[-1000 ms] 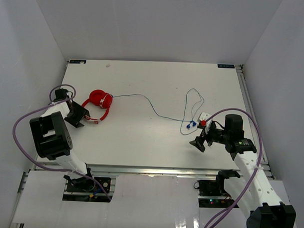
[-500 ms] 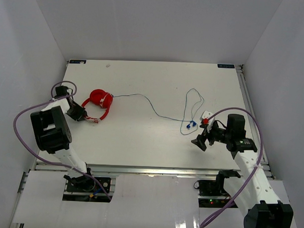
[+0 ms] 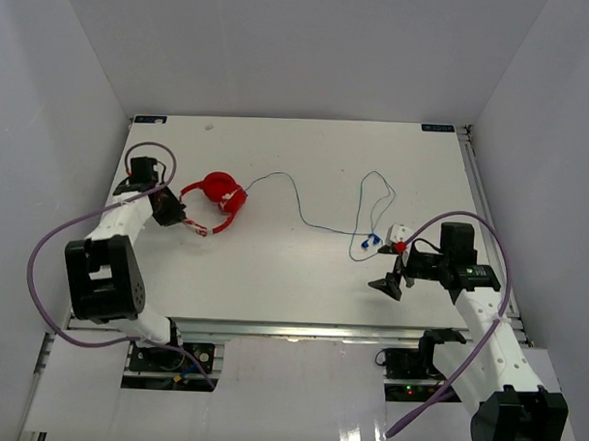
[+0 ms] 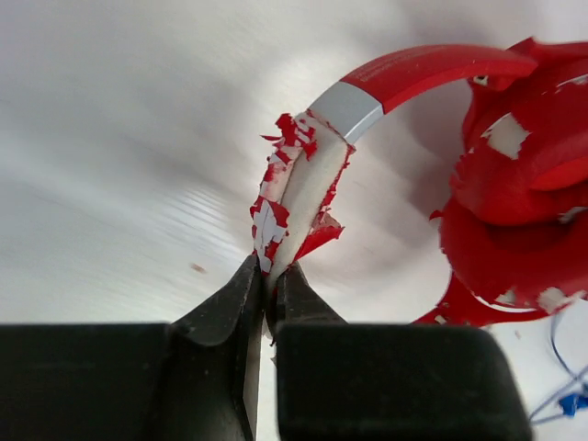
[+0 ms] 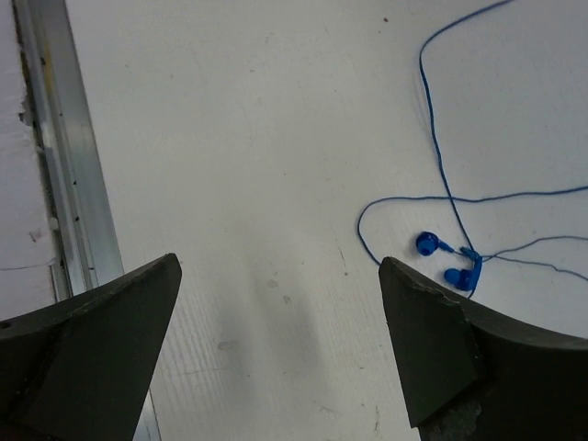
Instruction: Wrap the headphones
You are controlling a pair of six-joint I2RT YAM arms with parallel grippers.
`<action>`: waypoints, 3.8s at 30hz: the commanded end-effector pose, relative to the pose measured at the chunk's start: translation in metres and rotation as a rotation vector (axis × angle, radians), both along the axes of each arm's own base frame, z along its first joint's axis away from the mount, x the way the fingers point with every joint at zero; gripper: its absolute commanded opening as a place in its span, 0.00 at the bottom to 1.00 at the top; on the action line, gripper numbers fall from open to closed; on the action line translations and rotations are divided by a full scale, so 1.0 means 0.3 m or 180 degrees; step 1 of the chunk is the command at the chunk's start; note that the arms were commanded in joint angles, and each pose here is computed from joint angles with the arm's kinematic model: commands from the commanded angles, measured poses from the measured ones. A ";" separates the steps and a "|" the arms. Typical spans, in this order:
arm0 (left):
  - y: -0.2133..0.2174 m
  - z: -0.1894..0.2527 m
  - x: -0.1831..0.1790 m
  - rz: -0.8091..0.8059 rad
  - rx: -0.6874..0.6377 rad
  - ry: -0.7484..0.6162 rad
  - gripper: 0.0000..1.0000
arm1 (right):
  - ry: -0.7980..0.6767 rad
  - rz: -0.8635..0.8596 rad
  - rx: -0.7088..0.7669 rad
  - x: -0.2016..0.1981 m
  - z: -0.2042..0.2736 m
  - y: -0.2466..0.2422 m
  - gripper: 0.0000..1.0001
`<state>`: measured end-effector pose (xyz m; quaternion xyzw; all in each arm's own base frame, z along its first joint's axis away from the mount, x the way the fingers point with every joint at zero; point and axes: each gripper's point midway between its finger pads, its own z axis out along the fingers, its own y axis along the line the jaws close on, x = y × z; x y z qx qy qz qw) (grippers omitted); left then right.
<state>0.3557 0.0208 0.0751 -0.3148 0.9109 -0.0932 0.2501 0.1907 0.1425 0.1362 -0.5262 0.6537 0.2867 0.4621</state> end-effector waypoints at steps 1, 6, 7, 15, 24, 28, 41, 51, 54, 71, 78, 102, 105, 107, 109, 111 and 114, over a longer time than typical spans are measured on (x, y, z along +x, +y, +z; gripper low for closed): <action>-0.314 0.305 -0.002 -0.0675 -0.0381 -0.0858 0.00 | -0.0714 0.0593 0.0056 -0.012 0.176 0.036 0.90; -0.569 0.435 -0.089 -0.1078 -0.0687 -0.1140 0.00 | -0.1243 0.0834 -0.0060 0.032 0.338 0.055 0.90; -0.602 0.456 -0.100 -0.1147 -0.0714 -0.1172 0.00 | -0.1307 0.0817 -0.0066 0.047 0.370 0.057 0.90; -0.787 0.632 -0.198 -0.1602 -0.0875 -0.1323 0.00 | -0.1113 0.0605 0.0593 0.107 0.595 0.119 0.90; -0.799 0.764 -0.293 -0.1801 -0.1049 -0.1423 0.00 | -0.0671 0.0793 0.1013 0.094 0.589 0.197 0.90; -0.795 0.810 -0.333 -0.1885 -0.1120 -0.1509 0.00 | -0.0482 0.0664 0.1135 0.142 0.623 0.227 0.90; -0.816 0.988 -0.444 -0.2149 -0.1540 -0.1743 0.00 | -0.0035 0.0776 0.1385 0.188 0.570 0.362 0.91; -0.860 1.218 -0.473 -0.2312 -0.1962 -0.2084 0.00 | 0.0209 0.0964 0.1765 0.144 0.534 0.408 0.98; -0.869 1.266 -0.471 -0.2329 -0.2030 -0.2141 0.00 | 0.0197 0.1093 0.1879 0.115 0.543 0.410 0.90; -0.846 1.418 -0.439 -0.2062 -0.2118 -0.2548 0.00 | 0.0147 0.0969 0.1713 0.095 0.445 0.394 0.55; -0.841 1.420 -0.426 -0.2002 -0.2086 -0.2572 0.00 | 0.0141 0.0914 0.1584 0.093 0.430 0.383 0.53; -0.815 1.358 -0.448 -0.2000 -0.1925 -0.2486 0.00 | -0.0189 0.0600 0.1101 0.217 0.410 0.334 0.58; -0.812 1.363 -0.448 -0.1988 -0.1921 -0.2505 0.00 | -0.0183 0.0627 0.1102 0.214 0.413 0.333 0.52; -0.811 1.363 -0.446 -0.1978 -0.1915 -0.2510 0.00 | -0.0160 0.0635 0.1103 0.216 0.415 0.335 0.45; -0.810 1.354 -0.439 -0.1953 -0.1899 -0.2496 0.00 | -0.0145 0.0645 0.1103 0.215 0.417 0.334 0.39; -0.808 1.343 -0.429 -0.1915 -0.1874 -0.2489 0.00 | -0.0141 0.0651 0.1098 0.210 0.419 0.334 0.29; -0.806 1.322 -0.400 -0.1829 -0.1813 -0.2472 0.00 | -0.0115 0.0627 0.1081 0.203 0.416 0.329 0.14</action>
